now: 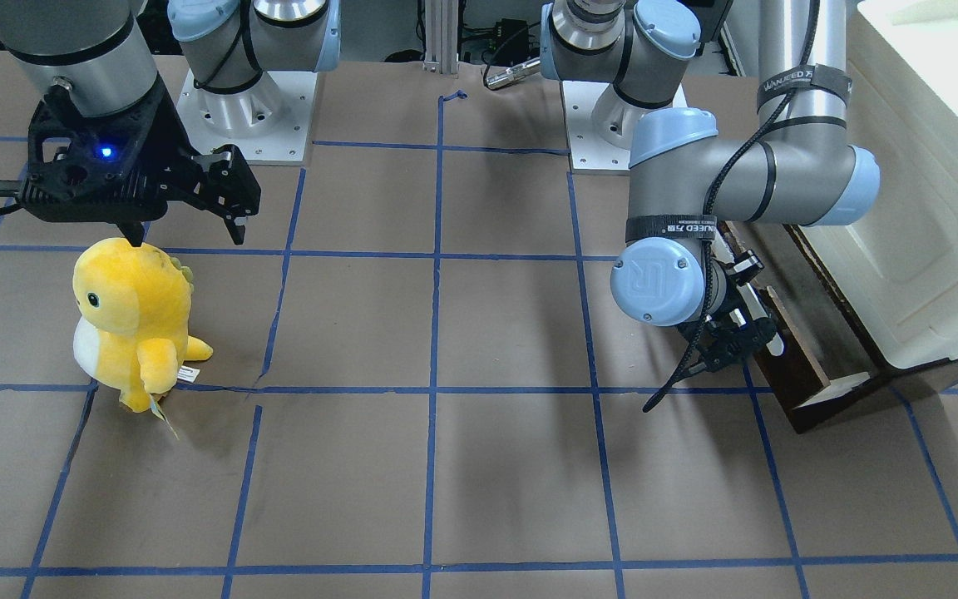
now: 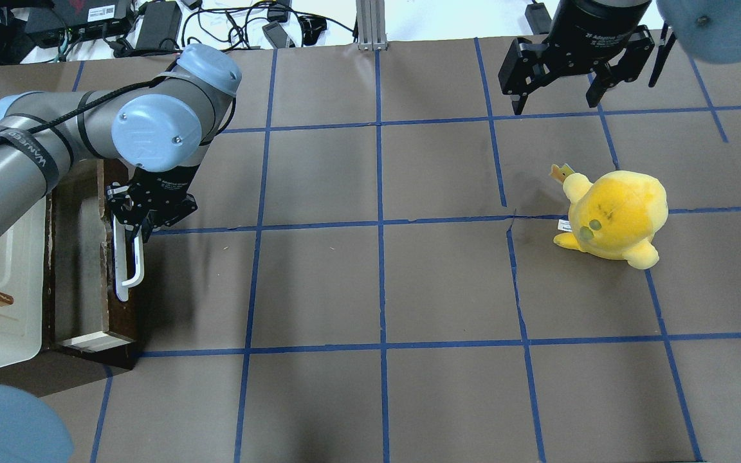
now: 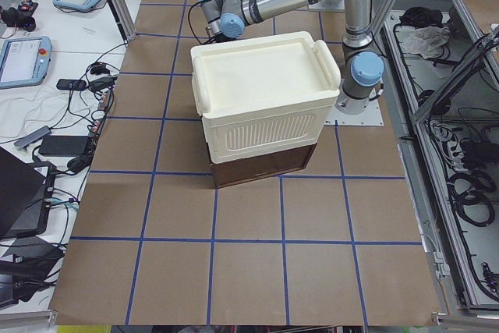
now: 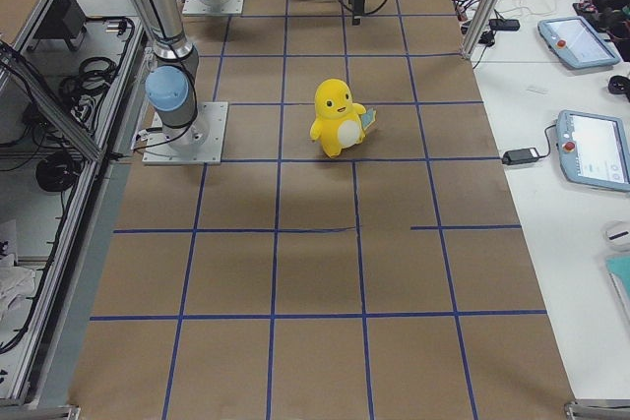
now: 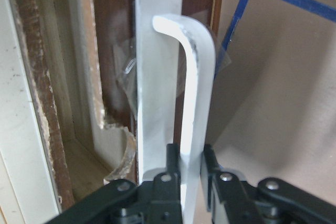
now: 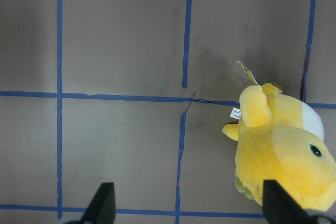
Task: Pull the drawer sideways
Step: 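Pull the handle with the left gripper, sliding the drawer outward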
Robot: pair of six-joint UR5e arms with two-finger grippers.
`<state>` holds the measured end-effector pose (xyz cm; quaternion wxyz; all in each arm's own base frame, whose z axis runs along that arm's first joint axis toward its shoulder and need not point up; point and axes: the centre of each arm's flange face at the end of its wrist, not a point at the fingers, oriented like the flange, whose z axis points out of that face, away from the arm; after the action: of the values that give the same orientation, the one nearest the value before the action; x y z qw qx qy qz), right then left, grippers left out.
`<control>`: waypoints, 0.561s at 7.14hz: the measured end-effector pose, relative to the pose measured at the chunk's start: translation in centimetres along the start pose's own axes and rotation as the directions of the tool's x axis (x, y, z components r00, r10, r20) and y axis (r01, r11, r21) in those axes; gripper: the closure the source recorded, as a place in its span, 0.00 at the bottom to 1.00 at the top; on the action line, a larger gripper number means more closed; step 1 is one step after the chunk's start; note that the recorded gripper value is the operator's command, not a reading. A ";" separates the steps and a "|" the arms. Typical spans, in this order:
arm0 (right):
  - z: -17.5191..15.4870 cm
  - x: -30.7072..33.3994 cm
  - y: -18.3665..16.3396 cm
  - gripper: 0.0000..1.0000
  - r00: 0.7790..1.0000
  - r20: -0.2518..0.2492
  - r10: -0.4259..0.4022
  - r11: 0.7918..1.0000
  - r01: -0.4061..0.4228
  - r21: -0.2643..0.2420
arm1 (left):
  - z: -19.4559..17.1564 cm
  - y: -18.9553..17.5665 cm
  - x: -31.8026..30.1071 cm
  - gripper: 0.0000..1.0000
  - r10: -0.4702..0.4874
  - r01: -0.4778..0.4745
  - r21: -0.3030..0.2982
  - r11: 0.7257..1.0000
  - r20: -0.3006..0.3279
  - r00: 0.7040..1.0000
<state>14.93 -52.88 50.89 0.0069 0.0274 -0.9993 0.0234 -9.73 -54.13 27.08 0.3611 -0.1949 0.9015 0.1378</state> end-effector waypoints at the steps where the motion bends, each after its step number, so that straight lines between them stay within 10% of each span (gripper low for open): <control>1: 0.0 0.0 0.0 0.00 1.000 0.000 0.000 1.000 0.000 0.000 | -0.3 0.0 0.2 1.00 -0.001 0.001 0.003 1.000 -0.006 1.000; 4: 0.0 0.0 0.0 0.00 1.000 0.000 0.000 1.000 0.000 0.000 | -0.9 -0.1 0.3 1.00 -0.008 0.008 0.002 1.000 -0.025 1.000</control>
<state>14.93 -52.88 50.89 0.0071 0.0274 -0.9993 0.0234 -10.46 -54.67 27.49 0.3505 -0.2000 0.9052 0.1331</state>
